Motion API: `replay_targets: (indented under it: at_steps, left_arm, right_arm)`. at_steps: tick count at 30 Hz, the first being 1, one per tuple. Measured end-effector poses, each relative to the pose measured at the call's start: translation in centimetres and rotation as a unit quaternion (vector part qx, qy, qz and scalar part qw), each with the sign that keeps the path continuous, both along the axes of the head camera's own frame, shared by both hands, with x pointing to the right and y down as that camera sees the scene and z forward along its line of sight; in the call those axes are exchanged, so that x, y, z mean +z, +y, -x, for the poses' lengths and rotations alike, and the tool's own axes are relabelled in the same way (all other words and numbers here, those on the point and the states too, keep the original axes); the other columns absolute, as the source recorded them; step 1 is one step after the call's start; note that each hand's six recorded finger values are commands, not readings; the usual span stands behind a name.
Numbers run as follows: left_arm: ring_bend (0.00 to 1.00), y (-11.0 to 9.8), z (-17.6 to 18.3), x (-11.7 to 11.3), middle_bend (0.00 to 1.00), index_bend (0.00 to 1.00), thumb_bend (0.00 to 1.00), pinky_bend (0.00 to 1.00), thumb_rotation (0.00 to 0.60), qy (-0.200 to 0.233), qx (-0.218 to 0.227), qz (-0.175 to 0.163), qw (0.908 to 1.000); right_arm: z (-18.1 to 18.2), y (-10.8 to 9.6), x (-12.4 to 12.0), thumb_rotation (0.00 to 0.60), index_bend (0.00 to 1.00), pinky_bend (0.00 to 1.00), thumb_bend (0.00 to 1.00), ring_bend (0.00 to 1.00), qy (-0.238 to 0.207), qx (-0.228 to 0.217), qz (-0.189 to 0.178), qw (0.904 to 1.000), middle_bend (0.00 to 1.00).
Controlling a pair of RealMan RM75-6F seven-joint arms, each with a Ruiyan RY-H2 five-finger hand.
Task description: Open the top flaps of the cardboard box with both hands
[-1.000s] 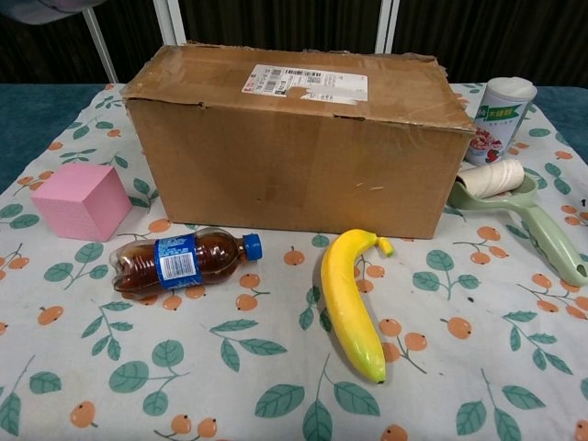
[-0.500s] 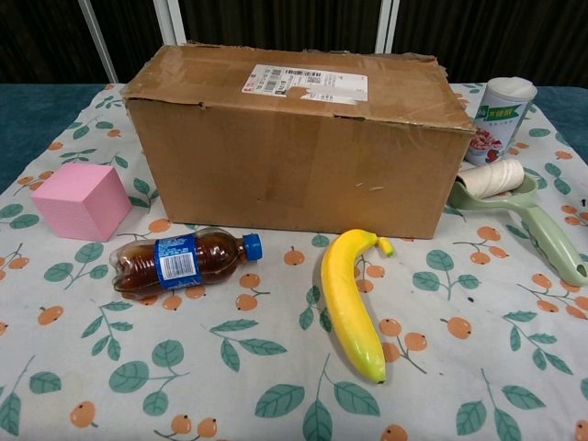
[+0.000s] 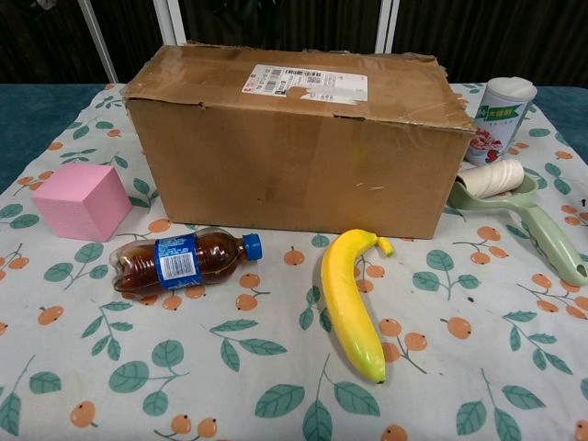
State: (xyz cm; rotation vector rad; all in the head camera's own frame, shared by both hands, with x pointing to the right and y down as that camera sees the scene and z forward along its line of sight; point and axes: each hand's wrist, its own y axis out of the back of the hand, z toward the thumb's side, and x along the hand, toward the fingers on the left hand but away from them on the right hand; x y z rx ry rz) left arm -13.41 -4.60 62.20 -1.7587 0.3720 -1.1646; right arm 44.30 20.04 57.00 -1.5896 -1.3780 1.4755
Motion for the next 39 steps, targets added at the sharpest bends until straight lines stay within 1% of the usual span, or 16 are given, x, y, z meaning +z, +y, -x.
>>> replay_targets:
  at_steps: [12,19,26,35,39]
  left_arm:
    - [0.35,0.2,0.0,1.4,0.39,0.35,0.95,0.43,0.6,-0.016,0.0,0.006,0.9999]
    - [0.44,0.4,0.1,1.4,0.5,0.43,0.97,0.48,0.6,-0.016,0.0,0.011,0.9998]
    - [0.49,0.2,0.0,0.6,0.56,0.46,0.98,0.53,0.6,-0.007,-0.002,0.007,0.9999]
    - [0.49,0.3,-0.3,-1.3,0.57,0.46,0.99,0.53,0.6,0.023,-0.013,0.019,0.9995]
    - [0.49,0.5,-0.5,-2.6,0.57,0.46,0.99,0.53,0.6,0.041,-0.015,0.025,0.9987]
  right_arm:
    - [0.0,0.0,0.0,0.6,0.0,0.23,0.21,0.03,-0.001,0.001,0.0,1.0,0.0]
    - [0.0,0.0,0.0,0.6,0.0,0.23,0.21,0.03,-0.001,0.0,0.0,1.0,0.0]
    - [0.1,0.0,0.0,0.6,0.0,0.23,0.22,0.03,-0.001,-0.001,-0.001,1.0,0.0]
    - [0.3,0.0,0.0,0.6,0.0,0.23,0.23,0.03,-0.001,-0.004,-0.001,1.0,0.0]
    - [0.3,0.1,0.1,0.6,0.0,0.23,0.23,0.03,-0.001,-0.006,0.0,1.0,0.0]
